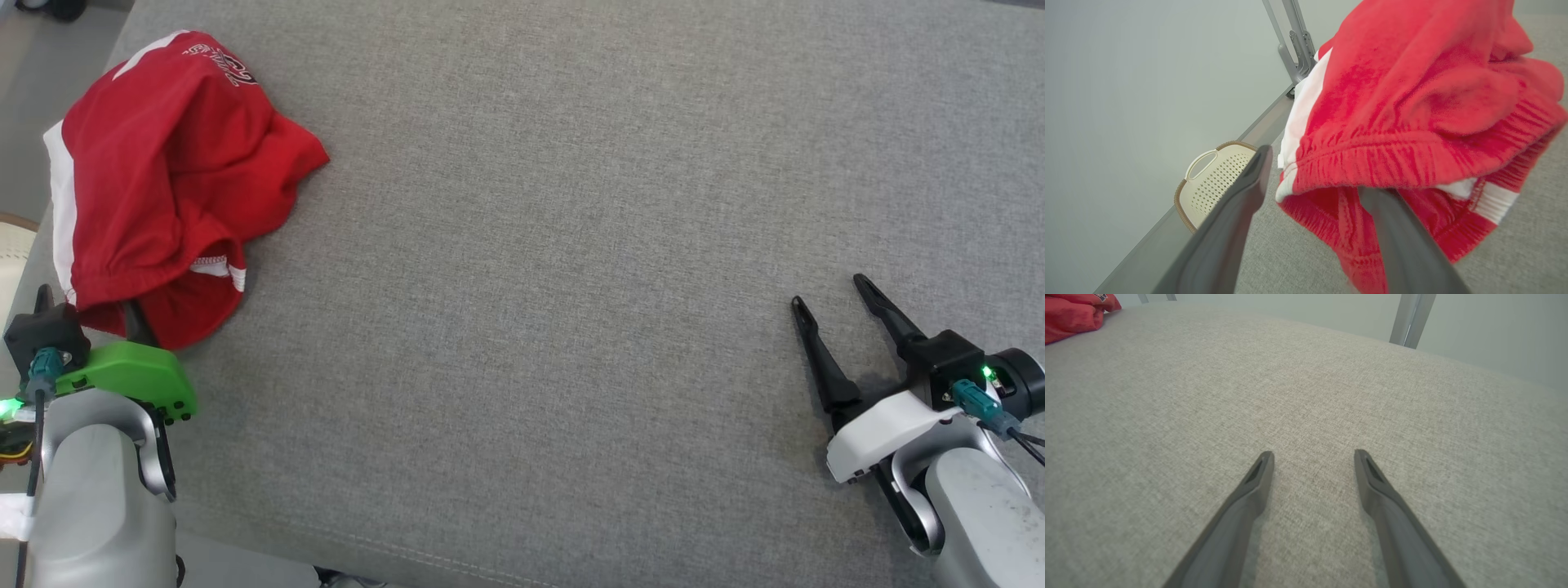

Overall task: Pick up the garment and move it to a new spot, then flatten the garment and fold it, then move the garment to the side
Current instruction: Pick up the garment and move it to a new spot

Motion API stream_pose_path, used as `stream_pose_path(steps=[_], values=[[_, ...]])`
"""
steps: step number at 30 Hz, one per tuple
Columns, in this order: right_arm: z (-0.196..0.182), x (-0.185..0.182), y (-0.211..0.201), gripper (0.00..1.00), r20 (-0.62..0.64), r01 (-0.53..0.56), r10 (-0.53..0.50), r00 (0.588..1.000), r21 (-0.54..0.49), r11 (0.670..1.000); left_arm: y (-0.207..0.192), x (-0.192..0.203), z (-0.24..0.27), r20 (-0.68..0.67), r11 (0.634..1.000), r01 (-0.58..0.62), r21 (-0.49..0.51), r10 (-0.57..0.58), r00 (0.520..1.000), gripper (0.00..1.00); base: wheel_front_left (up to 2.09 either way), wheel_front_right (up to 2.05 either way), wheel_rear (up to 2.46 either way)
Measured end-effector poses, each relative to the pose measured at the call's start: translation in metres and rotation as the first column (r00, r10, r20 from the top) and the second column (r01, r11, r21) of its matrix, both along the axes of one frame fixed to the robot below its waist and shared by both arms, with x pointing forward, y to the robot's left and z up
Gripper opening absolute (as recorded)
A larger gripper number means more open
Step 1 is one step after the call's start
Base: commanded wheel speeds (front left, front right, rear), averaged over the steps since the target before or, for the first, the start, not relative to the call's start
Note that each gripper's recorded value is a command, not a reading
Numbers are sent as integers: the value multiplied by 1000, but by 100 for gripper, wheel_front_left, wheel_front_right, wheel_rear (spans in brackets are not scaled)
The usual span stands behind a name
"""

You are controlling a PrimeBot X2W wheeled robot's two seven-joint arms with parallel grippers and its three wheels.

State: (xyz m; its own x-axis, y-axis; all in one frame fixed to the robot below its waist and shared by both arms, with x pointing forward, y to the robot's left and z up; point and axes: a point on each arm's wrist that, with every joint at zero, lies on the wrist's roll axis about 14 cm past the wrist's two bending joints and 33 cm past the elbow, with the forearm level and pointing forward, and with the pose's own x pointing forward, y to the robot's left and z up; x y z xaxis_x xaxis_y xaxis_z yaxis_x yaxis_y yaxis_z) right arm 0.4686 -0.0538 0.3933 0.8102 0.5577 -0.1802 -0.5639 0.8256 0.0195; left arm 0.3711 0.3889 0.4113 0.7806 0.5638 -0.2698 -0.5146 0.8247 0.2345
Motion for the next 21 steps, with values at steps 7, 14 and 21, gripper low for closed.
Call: stream_pose_path(steps=[7,14,21], values=[[-4,-3,-3,100,-21,15,-15,1000,14,1000,-1,16,13,20,997,42,58,-44,999,0,0,0,0],[13,-7,2,100,-18,61,-60,998,80,995,-42,65,96,206,943,240,229,-288,935,0,0,0,0],[32,-19,3,100,-16,115,-114,993,143,983,-165,106,157,325,780,536,322,-623,711,0,0,0,0]])
